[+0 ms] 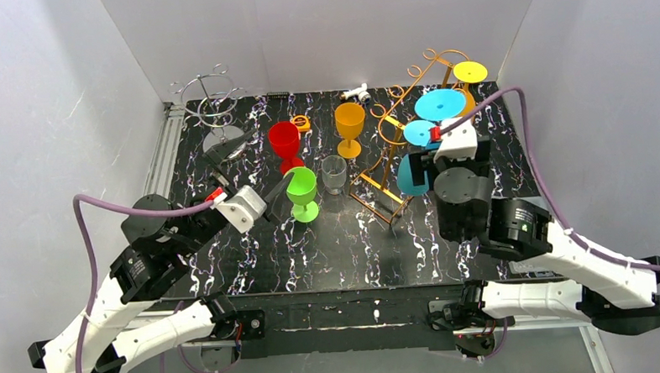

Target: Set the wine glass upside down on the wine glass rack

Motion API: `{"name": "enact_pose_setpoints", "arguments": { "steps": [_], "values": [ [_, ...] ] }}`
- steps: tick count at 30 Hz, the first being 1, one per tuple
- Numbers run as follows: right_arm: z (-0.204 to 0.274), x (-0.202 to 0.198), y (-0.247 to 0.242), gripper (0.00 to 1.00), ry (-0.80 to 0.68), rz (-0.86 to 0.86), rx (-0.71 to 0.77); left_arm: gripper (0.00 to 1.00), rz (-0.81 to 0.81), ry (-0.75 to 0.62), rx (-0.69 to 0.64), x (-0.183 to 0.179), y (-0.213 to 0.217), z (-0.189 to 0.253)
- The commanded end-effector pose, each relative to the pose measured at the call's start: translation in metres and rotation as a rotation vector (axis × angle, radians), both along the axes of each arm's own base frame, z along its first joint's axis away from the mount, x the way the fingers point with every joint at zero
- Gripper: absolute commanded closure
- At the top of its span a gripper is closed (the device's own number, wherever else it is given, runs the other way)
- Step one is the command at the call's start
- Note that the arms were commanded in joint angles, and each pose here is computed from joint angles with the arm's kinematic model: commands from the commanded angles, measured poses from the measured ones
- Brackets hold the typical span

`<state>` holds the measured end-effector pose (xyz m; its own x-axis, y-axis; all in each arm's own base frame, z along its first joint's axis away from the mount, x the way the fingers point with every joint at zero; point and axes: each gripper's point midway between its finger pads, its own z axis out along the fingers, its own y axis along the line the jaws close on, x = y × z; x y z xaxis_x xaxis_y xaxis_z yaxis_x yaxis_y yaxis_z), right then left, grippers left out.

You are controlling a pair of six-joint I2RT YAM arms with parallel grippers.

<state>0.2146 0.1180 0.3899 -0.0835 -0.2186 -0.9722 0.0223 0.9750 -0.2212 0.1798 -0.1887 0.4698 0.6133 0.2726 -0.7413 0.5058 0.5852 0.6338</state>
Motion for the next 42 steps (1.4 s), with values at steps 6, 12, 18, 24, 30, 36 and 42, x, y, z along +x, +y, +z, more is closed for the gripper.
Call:
{"name": "enact_pose_setpoints", "arguments": {
  "steps": [6,12,18,24,30,36,42],
  "values": [
    [0.021,0.064,-0.027,0.49,0.054,-0.189,0.010,0.02,-0.013,-0.027,-0.022,-0.001,-0.004,0.019],
    [0.026,0.127,-0.091,0.48,0.048,-0.195,0.225,0.02,-0.022,-0.038,-0.005,-0.003,-0.003,0.019],
    [-0.016,0.133,-0.122,0.49,0.023,-0.137,0.439,0.02,-0.028,-0.056,0.009,-0.003,-0.005,0.022],
    [-0.066,0.111,-0.127,0.49,0.080,-0.031,0.411,0.02,-0.032,-0.059,0.024,-0.003,-0.007,0.009],
    [-0.088,0.120,-0.117,0.62,0.096,0.107,0.314,0.02,-0.068,-0.073,0.026,-0.007,-0.012,0.002],
    [-0.091,0.128,-0.113,0.58,0.073,0.175,0.223,0.02,-0.094,-0.096,0.048,-0.007,-0.021,-0.009],
    [-0.108,0.132,-0.110,0.56,0.099,0.221,0.144,0.02,-0.128,-0.068,0.037,-0.005,-0.034,-0.016]
  ]
}}
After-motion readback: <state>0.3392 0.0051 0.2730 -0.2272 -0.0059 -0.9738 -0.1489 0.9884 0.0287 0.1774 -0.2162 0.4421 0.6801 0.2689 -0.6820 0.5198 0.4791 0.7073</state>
